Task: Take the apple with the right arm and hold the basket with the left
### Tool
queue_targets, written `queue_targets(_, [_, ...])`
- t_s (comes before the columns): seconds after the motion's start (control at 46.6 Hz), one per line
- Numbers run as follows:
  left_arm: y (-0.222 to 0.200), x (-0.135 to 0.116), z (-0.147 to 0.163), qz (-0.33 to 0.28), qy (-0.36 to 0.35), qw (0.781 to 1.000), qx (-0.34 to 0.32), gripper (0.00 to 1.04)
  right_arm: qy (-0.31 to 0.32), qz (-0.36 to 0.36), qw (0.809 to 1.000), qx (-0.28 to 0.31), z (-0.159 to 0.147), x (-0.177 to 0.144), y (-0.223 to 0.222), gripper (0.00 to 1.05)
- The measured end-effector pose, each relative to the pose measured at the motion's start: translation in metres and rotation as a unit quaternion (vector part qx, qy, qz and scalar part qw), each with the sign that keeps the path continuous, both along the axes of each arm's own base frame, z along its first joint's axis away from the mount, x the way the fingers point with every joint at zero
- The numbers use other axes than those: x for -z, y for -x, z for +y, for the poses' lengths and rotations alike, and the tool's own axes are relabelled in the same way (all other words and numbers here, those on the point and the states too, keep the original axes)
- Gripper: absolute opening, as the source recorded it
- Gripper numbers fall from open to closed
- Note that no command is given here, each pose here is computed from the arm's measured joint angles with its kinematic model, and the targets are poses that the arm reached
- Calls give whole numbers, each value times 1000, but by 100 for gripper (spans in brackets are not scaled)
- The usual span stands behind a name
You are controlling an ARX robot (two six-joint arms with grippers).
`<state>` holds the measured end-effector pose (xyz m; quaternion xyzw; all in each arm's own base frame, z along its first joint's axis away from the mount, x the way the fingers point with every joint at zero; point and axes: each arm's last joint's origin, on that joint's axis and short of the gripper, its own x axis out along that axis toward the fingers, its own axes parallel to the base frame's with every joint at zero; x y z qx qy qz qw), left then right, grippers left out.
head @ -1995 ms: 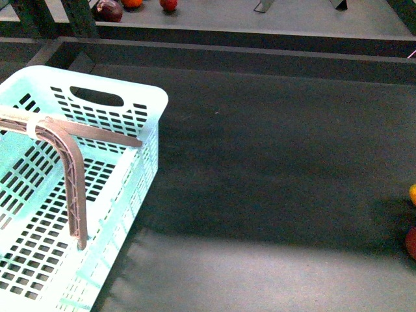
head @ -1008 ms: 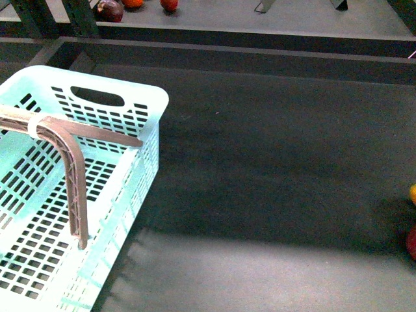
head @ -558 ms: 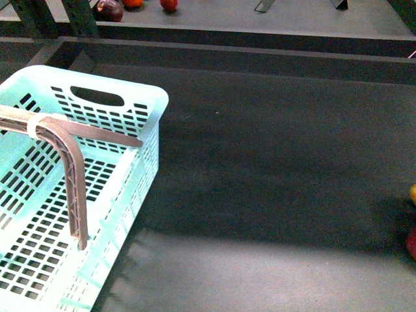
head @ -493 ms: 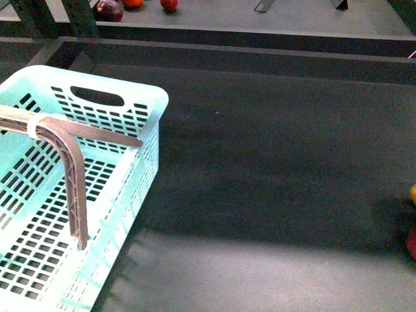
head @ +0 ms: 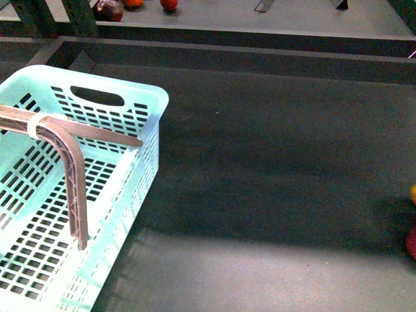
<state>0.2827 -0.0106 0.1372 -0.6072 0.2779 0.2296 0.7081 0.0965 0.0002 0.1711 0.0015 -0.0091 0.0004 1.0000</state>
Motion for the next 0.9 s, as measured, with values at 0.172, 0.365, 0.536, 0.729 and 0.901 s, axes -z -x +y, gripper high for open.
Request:
queue_targets(0.172, [-6, 4, -2, 11, 14, 1000, 0, 44, 0, 0, 1000, 0, 0, 0, 0, 96])
queue_targets(0.365, [-12, 3, -7, 15, 11, 1000, 11, 11, 0, 0, 1000, 0, 0, 0, 0, 96])
queue_targets(0.536, [-12, -11, -21, 12, 5, 999, 35, 6, 0, 0, 1000, 0, 0, 0, 0, 96])
queue_targets(0.729, [-16, -56, -58, -47, -10, 992, 118, 5, 0, 0, 1000, 0, 0, 0, 0, 96])
queue_targets(0.901, [-21, -88, -97, -95, -19, 976, 194, 5, 0, 0, 1000, 0, 0, 0, 0, 96])
